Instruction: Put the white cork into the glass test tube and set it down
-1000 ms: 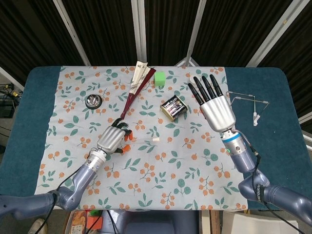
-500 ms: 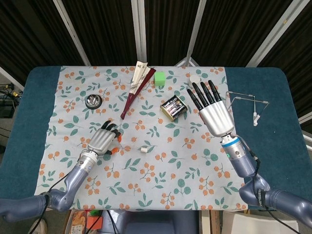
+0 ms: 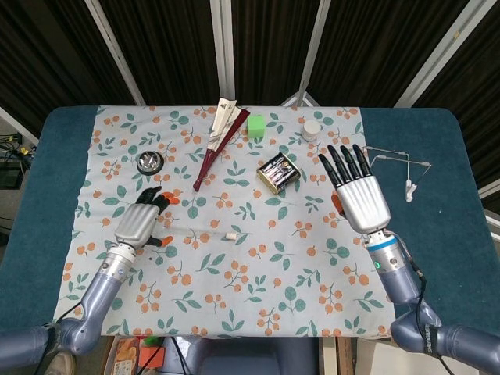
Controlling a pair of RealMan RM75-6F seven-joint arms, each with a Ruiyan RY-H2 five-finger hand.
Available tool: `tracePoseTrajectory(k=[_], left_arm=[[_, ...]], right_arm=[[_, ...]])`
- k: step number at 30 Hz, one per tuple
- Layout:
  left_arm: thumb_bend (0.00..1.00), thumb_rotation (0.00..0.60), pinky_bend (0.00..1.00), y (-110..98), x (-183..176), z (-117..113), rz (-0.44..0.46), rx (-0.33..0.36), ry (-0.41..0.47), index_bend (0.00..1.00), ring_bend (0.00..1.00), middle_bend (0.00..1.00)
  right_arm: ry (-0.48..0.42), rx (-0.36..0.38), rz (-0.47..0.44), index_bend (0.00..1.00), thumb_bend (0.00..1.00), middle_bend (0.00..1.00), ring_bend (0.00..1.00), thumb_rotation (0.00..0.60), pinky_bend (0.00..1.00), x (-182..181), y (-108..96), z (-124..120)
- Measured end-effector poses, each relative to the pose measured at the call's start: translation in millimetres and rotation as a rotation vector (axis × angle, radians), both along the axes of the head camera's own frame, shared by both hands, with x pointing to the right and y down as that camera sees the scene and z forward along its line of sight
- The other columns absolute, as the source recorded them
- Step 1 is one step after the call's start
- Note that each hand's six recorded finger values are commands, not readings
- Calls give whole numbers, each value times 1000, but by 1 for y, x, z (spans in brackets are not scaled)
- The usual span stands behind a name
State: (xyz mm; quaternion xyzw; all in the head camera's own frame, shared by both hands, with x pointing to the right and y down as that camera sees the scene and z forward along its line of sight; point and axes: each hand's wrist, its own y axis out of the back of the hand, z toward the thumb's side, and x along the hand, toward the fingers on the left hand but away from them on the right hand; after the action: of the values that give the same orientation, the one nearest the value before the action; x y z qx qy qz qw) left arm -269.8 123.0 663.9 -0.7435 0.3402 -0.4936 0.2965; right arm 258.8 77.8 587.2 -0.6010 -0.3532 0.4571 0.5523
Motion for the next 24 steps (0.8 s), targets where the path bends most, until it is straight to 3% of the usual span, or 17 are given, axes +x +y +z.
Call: tracePoseTrajectory(k=[6,15,24], left_arm=[[182,600,0,5,-38,-31,-49,100,-27,102,0,39],[178,600,0,42,-106,-80,-113,198,-70,69,0,28],[178,600,0,102,-165,-124,-183,221,-92,55,0,23]], right_arm=[[-53,-139,192,0,303,0,0,600,0,47,25,1],[-85,-228,423,0,303,0,0,600,0,128,76,-12],[-91,-265,458,0,303,0,0,600,0,169,143,-34]])
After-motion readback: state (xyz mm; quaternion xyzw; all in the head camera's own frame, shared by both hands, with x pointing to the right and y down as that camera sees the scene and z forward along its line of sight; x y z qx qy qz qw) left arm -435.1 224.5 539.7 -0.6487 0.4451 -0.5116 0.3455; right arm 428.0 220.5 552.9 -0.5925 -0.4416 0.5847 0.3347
